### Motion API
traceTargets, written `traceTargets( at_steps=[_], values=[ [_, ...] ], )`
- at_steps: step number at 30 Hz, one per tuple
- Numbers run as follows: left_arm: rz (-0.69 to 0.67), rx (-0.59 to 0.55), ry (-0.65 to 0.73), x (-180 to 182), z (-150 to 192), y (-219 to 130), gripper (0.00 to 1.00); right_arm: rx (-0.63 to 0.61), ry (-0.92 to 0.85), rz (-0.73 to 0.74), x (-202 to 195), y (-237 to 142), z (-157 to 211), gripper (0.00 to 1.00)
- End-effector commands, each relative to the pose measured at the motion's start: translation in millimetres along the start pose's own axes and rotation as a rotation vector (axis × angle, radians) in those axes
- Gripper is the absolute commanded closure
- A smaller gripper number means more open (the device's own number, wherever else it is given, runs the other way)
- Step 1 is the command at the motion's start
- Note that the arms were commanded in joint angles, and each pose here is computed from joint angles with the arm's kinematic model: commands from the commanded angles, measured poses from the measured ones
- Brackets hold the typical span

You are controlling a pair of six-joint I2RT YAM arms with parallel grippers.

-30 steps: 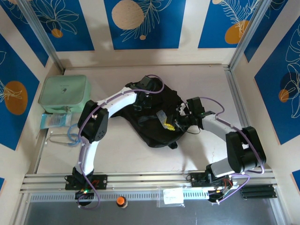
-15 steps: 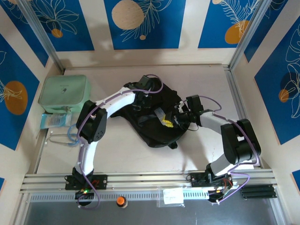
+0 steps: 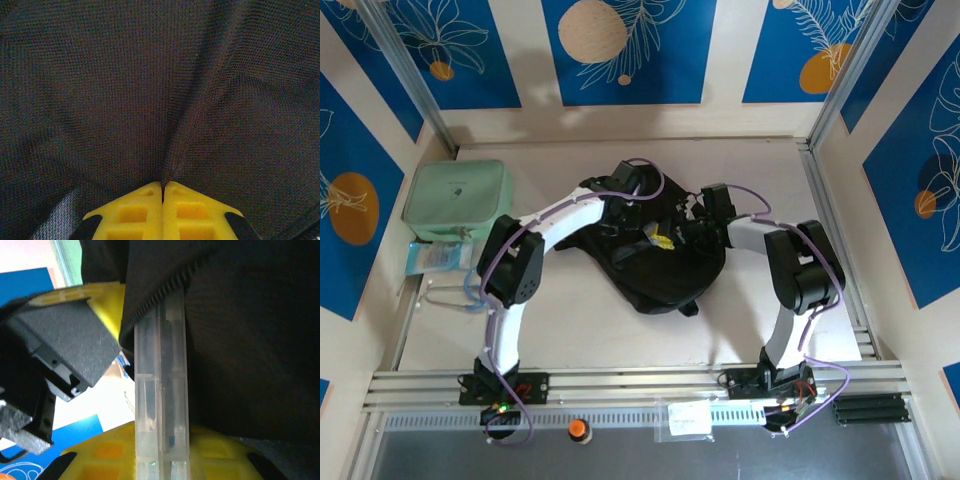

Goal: Pack books, pencil case, and school supplies into a backpack

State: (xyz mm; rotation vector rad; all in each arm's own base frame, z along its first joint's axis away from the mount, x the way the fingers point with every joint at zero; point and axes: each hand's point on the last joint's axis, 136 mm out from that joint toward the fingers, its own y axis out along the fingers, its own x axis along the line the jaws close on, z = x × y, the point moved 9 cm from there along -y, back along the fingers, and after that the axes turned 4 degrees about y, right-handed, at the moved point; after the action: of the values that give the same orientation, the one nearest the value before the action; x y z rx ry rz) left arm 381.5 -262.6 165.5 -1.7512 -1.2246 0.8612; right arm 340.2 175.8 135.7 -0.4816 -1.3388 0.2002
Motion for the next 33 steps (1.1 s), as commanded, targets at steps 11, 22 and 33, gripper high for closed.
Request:
traceTargets(
  at_steps=[11, 22, 33],
  values=[
    [0.089, -0.013, -0.033, 7, 0, -23, 1.0, -0.192, -0.043, 0.218, -2, -49, 41, 0.45],
    [0.119, -0.019, -0.033, 5, 1, -30, 1.0, -0.215, -0.094, 0.259, 7, -23, 24, 0.78],
    [0.142, -0.032, -0.033, 3, -1, -39, 1.0, -0.212, -0.143, 0.223, 25, 20, -10, 0.88]
  ],
)
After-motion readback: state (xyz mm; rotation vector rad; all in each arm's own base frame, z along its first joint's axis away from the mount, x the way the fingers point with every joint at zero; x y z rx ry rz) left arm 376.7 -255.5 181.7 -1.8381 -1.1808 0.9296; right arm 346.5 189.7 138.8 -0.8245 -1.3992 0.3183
